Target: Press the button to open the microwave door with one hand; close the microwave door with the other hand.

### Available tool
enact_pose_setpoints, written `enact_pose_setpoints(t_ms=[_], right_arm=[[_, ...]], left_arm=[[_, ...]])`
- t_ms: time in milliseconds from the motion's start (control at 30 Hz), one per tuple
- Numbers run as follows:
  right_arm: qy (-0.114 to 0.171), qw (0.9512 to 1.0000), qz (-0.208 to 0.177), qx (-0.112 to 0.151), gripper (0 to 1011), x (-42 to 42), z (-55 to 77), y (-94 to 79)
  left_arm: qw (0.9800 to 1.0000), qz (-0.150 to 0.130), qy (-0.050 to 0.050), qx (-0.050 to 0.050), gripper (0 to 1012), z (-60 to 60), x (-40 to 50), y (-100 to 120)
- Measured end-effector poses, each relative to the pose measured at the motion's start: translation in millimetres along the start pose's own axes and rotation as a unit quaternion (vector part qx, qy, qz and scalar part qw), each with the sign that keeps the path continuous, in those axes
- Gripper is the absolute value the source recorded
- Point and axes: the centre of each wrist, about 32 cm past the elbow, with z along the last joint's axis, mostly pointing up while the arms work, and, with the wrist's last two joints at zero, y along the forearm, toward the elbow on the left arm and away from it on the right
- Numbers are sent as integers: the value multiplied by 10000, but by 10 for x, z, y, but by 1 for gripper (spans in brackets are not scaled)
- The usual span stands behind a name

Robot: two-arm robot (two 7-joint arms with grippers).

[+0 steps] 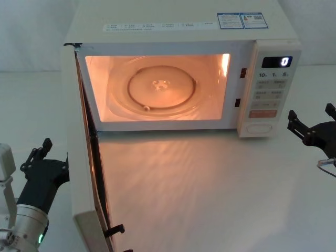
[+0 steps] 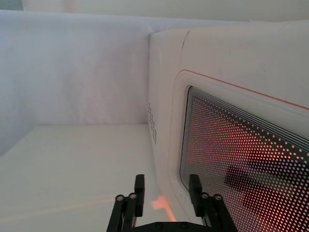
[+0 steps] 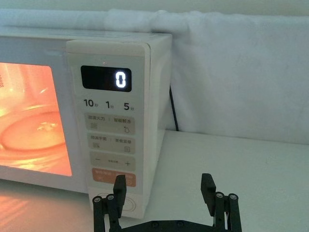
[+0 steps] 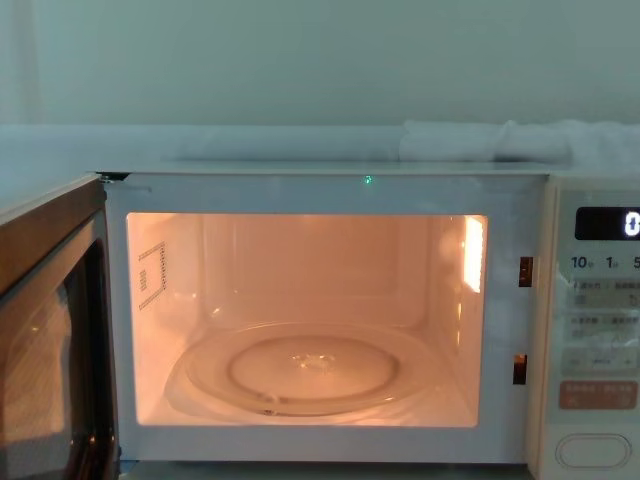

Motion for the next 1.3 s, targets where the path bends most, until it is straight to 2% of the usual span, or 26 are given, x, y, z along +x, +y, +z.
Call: enact_pose_setpoints(t_ms=[200, 400, 433, 533, 667, 800, 1033, 1167, 1300], right_arm=[[0, 10000, 0, 0, 1002, 0, 0, 0], [0, 10000, 0, 0, 1002, 0, 0, 0], [0, 10000, 0, 0, 1002, 0, 0, 0], [0, 10000, 0, 0, 1002, 0, 0, 0], [0, 10000, 0, 0, 1002, 0, 0, 0], [0, 10000, 0, 0, 1002, 0, 0, 0], [0, 10000, 0, 0, 1003, 0, 0, 0], [0, 10000, 0, 0, 1002, 0, 0, 0], [0, 10000, 0, 0, 1002, 0, 0, 0]], left_arm=[[10000, 0, 0, 0, 441, 0, 0, 0], [10000, 0, 0, 0, 211, 0, 0, 0], [10000, 0, 0, 0, 211, 0, 0, 0], [10000, 0, 0, 0, 97, 0, 0, 0], [10000, 0, 0, 0, 0, 0, 0, 0], [10000, -5, 1, 0, 0, 0, 0, 0], [9998, -201, 48, -59, 0, 58, 32, -5], [9996, -290, 35, -65, 0, 131, 89, 31], [9992, -412, 3, -14, 0, 243, 193, 116]])
